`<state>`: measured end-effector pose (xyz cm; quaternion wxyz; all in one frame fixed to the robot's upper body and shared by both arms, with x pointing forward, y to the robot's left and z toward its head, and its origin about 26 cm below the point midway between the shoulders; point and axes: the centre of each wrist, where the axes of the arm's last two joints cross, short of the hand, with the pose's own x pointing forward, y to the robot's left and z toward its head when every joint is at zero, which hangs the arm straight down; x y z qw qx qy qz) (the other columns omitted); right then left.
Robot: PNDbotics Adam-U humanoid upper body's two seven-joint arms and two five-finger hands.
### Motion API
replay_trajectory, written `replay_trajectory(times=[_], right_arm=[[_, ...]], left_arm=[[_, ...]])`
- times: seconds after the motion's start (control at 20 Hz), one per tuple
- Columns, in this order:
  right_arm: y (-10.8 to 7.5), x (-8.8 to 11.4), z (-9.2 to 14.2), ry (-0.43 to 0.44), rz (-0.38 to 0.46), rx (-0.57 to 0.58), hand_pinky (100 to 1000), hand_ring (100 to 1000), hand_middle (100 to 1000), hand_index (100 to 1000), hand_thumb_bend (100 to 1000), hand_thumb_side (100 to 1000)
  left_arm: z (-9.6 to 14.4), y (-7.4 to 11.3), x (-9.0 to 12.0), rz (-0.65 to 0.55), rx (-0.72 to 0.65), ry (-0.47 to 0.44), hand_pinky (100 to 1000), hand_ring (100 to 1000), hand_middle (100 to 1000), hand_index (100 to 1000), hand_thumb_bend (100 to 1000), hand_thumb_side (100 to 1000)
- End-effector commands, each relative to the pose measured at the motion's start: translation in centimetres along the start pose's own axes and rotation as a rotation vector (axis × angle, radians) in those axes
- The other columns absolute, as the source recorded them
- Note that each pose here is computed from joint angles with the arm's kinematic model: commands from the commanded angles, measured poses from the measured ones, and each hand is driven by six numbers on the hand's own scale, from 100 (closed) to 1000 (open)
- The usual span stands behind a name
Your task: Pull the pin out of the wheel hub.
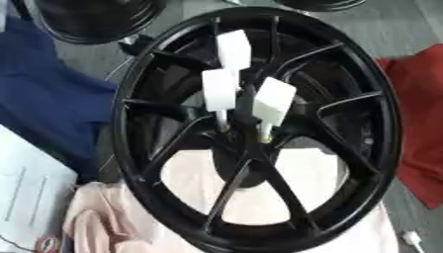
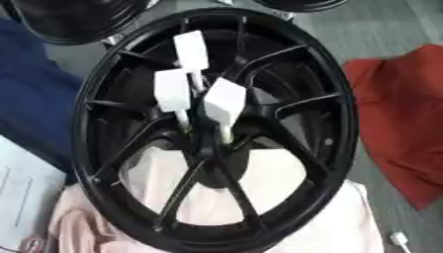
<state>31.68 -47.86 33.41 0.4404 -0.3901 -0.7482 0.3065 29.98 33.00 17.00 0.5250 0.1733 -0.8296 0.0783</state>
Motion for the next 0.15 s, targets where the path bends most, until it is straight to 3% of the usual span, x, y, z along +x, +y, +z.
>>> replay_trajectory(times=[0.05, 0.15], right_arm=[[0.4, 2.7, -1.2, -0.063, -0.045, 0.033, 762, 731, 683, 727, 198, 502], [1.5, 3.5, -1.8, -0.077, -0.095, 0.057, 758, 727, 676, 721, 179, 508]], left_arm=[[-0.4, 0.1, 1.2, -0.014, -0.016, -0.047, 716, 713, 629, 726, 664, 486], [-0.4, 0.0, 1.3, -0.011, -0.02, -0.049, 715, 713, 629, 726, 664, 486]])
